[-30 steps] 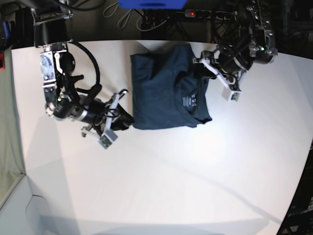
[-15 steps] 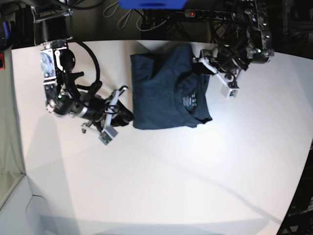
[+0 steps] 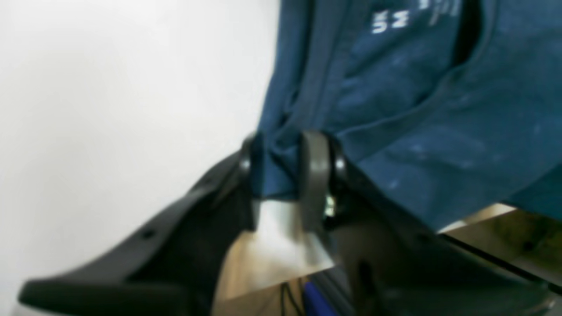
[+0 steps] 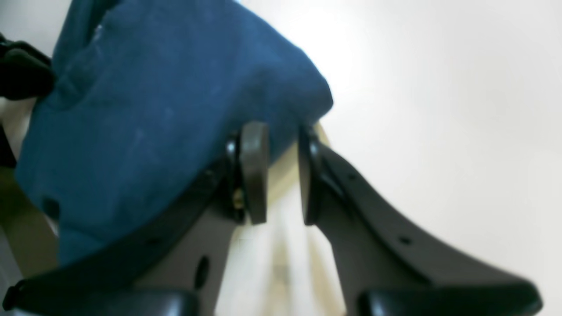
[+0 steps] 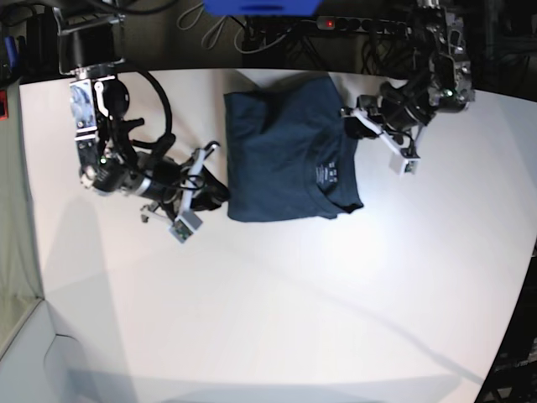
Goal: Layout the t-shirt on the table in an organized manner, then fold the t-shirt properly
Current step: 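Grasp opposite sides of the folded bundle with both grippers, then pinch the collar side of the bundle with the left gripper and tuck it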
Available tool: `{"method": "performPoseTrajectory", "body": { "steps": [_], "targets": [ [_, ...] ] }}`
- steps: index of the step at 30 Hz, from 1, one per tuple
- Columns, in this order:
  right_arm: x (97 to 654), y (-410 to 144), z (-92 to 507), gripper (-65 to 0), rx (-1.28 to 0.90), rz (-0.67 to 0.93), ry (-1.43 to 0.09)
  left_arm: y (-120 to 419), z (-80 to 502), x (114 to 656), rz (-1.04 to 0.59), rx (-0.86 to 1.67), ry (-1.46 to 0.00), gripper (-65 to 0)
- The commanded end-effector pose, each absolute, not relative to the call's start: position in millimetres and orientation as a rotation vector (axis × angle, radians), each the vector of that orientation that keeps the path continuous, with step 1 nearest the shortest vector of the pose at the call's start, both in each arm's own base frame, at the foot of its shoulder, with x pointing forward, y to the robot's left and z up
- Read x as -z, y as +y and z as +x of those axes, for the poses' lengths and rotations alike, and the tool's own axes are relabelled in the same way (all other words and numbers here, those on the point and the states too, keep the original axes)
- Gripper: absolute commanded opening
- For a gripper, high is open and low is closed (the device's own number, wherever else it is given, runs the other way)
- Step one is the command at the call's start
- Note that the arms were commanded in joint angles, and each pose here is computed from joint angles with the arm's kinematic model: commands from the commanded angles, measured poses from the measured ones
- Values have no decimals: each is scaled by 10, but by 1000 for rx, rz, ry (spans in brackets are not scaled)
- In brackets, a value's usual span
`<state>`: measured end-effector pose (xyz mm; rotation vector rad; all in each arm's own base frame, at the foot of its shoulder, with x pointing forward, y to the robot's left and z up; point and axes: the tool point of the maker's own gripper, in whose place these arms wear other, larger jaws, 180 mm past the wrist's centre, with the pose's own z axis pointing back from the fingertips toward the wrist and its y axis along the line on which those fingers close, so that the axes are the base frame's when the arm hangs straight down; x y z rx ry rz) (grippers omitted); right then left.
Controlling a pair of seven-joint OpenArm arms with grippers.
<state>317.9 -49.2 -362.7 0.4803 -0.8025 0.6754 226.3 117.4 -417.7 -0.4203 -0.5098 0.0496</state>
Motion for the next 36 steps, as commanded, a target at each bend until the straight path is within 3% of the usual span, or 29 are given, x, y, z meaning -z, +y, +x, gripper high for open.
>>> {"method": "performPoseTrajectory", "body": {
  "steps": [1,4,7,24,27,32,34,36],
  "targets": [
    [3461,-481,3274,-538,-683,490,-863,1162,2321,4107,-431,-44,-540,-519],
    [3461,-481,3274,-538,-683,490,-863,1157,2320,4108,-431,-42,-539,-547],
    [3461,-481,3274,-538,-683,490,-863,1184,2334,4077,-426,-46,-551,-650],
    [3495,-486,3231,-538,-681,492,-853,1755,2450,3969,-338,-171,-615,-648],
    [3496,-481,3229,-538,-682,492,-852,1752,2462,3941,-337,-166,-624,-577],
    [3496,-481,3229,-538,-682,492,-852,1742,2496,3785,-327,-143,-669,-317],
    [3496,-481,3229,-538,-682,492,-852,1739,2529,3677,-320,-129,-700,-268],
    [3496,-481,3229,-538,-682,492,-852,1820,2556,3575,-302,-143,-736,-260]
  ]
}}
